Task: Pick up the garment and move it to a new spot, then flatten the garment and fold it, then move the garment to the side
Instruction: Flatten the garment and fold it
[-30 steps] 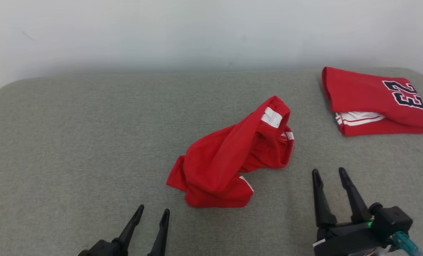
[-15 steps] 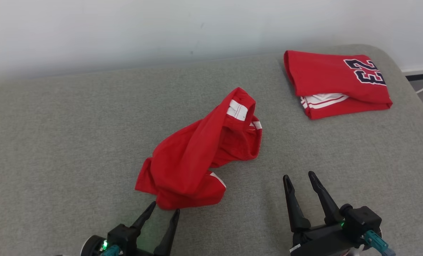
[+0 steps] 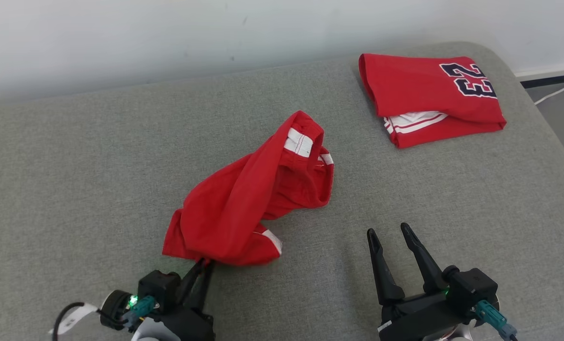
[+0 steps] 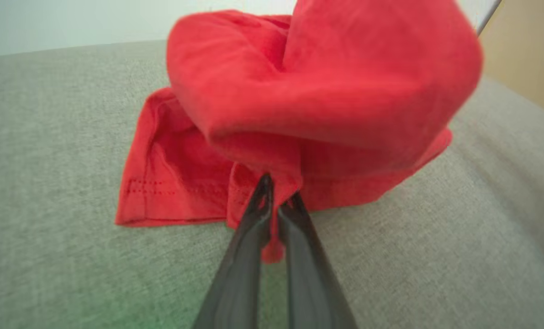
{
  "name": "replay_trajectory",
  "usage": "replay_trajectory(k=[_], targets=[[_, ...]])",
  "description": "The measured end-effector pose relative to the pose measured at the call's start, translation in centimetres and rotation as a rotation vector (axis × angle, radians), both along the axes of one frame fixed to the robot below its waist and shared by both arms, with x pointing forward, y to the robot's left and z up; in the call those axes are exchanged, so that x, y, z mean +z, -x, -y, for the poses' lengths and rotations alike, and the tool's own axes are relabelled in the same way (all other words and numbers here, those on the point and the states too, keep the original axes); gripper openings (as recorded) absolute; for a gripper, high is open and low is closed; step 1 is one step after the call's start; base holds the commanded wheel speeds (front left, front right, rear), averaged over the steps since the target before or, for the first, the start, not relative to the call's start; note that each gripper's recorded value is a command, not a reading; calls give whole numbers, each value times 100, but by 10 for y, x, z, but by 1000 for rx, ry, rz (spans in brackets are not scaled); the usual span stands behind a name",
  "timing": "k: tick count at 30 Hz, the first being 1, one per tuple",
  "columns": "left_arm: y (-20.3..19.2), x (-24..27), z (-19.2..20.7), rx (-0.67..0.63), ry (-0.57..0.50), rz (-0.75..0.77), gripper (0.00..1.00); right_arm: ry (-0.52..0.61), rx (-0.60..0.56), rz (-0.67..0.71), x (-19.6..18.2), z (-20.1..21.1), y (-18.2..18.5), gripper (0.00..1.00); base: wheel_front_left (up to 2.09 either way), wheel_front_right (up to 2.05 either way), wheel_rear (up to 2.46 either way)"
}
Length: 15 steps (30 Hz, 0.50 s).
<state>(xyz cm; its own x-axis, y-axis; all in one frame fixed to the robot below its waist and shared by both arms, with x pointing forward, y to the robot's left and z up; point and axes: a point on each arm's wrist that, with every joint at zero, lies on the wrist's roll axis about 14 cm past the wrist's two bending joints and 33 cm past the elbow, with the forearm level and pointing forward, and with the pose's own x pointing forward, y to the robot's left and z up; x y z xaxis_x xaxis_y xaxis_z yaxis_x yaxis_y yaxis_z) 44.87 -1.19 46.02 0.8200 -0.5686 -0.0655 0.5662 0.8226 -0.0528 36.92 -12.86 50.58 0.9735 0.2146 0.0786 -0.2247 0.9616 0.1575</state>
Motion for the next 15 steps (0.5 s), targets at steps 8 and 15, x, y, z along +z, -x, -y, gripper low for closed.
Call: replay_trajectory(k=[8, 15], targets=[[3, 30, -41, 134, 84, 69, 0, -4, 41, -4, -2, -12, -3, 100, 0, 0, 0], [18, 52, -108, 283, 59, 156, 0, -13, 111, -5, -3, -33, -5, 100, 0, 0, 0]])
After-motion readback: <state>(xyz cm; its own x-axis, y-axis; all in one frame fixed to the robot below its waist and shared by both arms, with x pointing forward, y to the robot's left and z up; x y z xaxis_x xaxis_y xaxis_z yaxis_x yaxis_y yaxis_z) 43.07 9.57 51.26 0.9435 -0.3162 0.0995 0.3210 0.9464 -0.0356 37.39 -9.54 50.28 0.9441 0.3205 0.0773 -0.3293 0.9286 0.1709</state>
